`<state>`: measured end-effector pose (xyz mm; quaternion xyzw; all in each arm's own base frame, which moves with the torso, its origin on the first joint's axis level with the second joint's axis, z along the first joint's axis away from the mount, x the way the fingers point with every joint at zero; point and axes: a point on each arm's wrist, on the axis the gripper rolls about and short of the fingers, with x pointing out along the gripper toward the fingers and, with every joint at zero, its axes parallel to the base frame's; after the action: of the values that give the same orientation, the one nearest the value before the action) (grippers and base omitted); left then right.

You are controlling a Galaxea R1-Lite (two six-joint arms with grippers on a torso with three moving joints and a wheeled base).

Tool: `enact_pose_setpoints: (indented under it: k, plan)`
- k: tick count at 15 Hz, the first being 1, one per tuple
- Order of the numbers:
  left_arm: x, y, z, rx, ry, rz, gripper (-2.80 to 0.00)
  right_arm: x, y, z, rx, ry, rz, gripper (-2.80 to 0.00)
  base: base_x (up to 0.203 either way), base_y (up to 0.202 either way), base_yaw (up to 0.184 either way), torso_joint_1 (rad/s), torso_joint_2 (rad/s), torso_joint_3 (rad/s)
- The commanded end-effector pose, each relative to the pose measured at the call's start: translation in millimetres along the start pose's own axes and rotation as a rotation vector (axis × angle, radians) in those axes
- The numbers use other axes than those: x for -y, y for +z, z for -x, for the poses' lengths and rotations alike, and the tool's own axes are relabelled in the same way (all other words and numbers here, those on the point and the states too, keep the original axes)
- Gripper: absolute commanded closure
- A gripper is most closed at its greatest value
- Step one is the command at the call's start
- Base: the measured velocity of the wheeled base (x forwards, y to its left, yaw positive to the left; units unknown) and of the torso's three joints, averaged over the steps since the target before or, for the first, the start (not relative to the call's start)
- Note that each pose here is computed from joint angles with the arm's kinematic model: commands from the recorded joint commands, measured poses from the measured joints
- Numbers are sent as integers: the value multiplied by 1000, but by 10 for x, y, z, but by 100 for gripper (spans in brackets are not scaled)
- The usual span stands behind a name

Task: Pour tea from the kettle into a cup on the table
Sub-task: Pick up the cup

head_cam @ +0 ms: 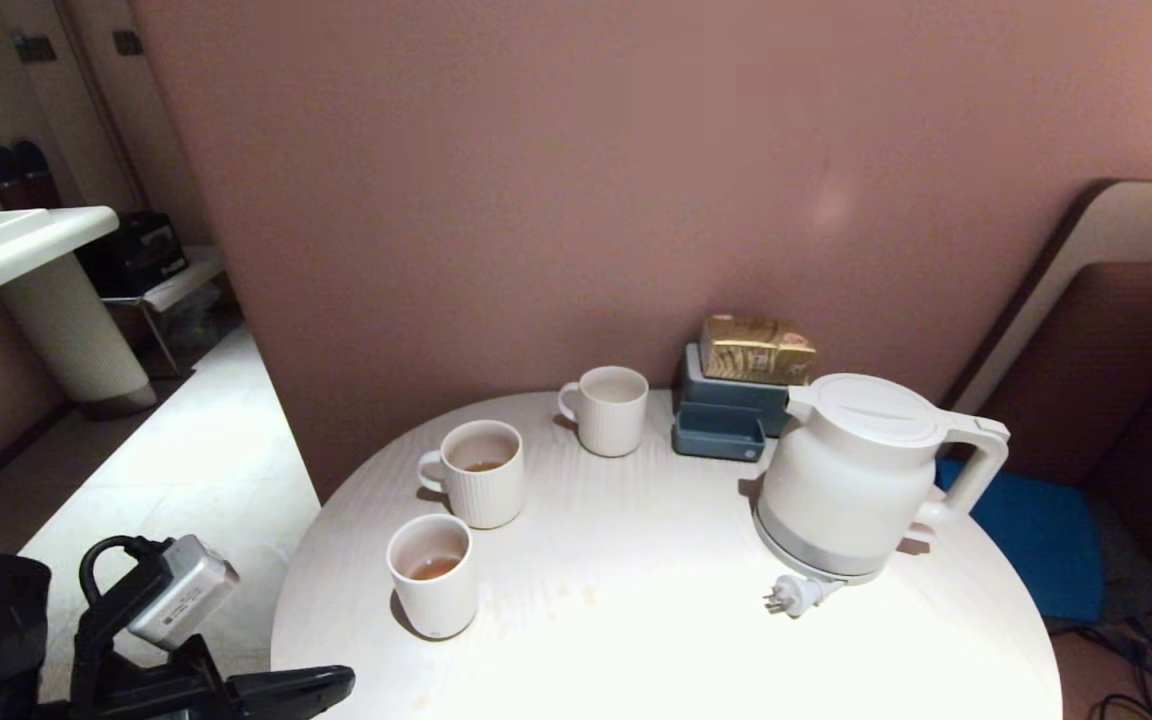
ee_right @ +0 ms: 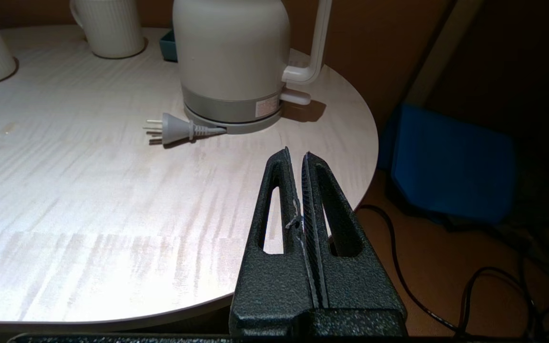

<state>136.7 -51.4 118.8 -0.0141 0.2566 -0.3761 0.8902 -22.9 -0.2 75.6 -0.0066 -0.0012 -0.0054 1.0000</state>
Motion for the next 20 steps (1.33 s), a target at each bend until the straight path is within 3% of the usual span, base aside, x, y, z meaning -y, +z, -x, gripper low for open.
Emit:
enact_pose_setpoints:
  k: [1,4,7,12,13,20]
  plan:
    - [-45,-48,-88,-51,-5,30,0,0,1,-1,-1,0,1,0,0,0,0,0,0,0]
    - [-114,-80,-210,-110,3,75,0,0,1,-1,-1,0,1,0,0,0,0,0,0,0]
    - [-199,4,-328,-123,90,153,0,0,1,-1,-1,0,1,0,0,0,0,0,0,0]
    - [-218,-21,-380,-147,95,155,0,0,5,0,1,0,1,0,0,0,0,0,0,0]
    - [-217,-21,-381,-147,94,153,-280,0,1,-1,-1,0,1,0,0,0,0,0,0,0]
    - [-241,7,-462,-157,99,141,-280,0,3,0,0,0,1,0,0,0,0,0,0,0]
